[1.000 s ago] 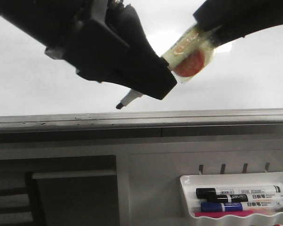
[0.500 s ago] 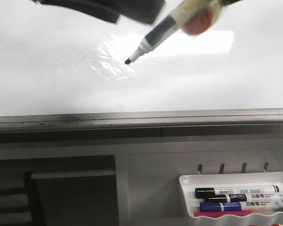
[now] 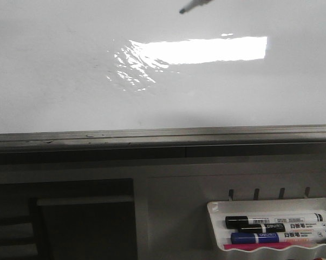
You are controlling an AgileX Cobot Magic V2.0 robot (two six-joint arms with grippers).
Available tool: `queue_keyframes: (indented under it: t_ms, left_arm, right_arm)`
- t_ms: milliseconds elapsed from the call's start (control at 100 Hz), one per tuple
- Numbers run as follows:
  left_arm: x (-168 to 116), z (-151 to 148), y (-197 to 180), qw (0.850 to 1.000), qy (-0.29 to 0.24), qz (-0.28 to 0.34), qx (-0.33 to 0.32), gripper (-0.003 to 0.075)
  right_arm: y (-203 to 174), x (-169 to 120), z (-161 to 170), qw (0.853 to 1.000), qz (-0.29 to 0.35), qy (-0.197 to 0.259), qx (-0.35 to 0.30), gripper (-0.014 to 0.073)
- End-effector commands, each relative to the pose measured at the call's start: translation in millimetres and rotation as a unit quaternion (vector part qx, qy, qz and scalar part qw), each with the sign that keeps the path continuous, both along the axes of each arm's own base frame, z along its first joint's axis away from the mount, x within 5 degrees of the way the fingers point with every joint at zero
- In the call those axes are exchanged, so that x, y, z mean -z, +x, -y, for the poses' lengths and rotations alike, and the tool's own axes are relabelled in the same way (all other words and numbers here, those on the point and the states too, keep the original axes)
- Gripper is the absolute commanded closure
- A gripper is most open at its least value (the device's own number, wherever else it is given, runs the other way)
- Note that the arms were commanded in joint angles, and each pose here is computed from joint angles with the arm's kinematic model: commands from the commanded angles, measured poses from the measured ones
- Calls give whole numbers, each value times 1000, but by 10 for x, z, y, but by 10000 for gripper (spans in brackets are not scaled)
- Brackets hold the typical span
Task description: Write number 7 on whiteboard
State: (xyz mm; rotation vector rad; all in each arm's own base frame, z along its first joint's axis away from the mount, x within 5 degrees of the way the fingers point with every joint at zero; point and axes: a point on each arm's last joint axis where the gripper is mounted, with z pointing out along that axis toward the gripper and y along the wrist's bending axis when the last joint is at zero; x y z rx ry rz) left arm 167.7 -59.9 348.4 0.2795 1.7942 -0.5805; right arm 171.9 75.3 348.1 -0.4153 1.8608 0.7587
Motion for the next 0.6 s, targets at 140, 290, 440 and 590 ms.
queue_keyframes:
  t_ms: [140, 290, 440, 590]
  left_arm:
    - [-47, -109, -139, 998, -36, 21, -38, 230]
    - [-58, -107, -145, 998, -46, 21, -38, 230]
    - [-65, -114, -140, 997, -53, 22, -44, 230]
    - [-66, -120, -137, 997, -53, 23, -48, 230]
  right_arm:
    - [357, -25, -69, 998, 30, 48, 11, 648]
    - [563, 50, -201, 999, 28, 35, 0, 648]
    - [734, 76, -348, 999, 37, 7, 10, 648]
    - [846, 149, -402, 999, 26, -7, 26, 648]
